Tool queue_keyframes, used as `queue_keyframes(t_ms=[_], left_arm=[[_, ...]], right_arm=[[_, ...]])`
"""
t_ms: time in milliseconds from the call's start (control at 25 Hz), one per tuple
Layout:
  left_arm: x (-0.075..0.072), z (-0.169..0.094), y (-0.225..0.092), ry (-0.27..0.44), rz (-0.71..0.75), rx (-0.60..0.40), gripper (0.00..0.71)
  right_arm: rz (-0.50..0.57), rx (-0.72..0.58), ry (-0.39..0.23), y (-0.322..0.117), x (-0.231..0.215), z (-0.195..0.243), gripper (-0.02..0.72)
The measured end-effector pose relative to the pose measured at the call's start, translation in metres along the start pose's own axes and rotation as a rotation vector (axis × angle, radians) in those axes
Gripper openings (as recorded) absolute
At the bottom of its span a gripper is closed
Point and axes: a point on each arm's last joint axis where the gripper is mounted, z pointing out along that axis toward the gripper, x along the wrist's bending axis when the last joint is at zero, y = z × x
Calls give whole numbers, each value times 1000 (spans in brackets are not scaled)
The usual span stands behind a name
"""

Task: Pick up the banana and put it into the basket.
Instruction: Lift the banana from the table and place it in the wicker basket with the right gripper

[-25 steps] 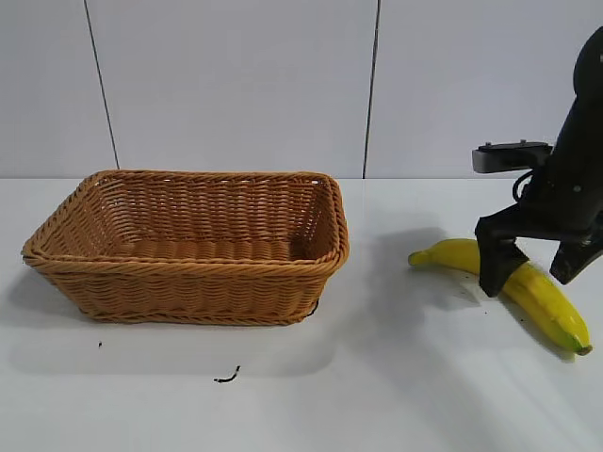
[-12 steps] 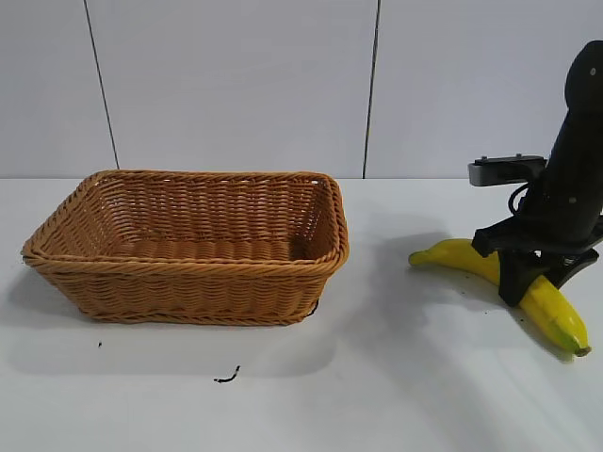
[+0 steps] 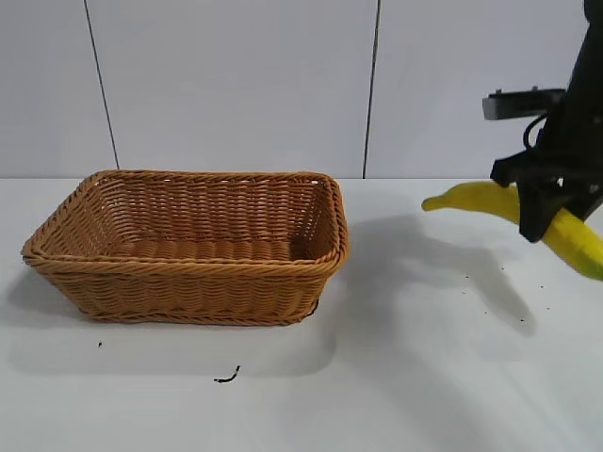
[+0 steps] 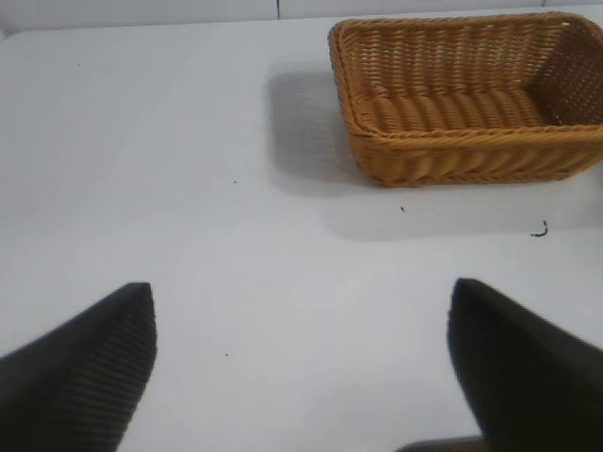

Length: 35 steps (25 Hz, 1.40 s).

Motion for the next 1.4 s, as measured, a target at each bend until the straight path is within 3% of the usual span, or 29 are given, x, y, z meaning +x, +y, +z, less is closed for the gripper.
queue_keyframes(t_ms=[160,520,720,920,1240,1400], left_arm=[[0,0,0,0,0,0,635],[0,0,0,0,0,0,635],[0,0,0,0,0,0,635],[0,0,0,0,0,0,635],[0,0,0,0,0,0,635],[0,0,0,0,0,0,635]], right_arm=[[-89,-85,6,19,34,-21,288],[-522,-337,28,39,153,-44,288],[-667,-466,55,42,212,-34,288],[-734,-518,59,48,247,5,288],[-783,-422,29,50,254,86,288],[-784,-401,33,48,256,102,288]])
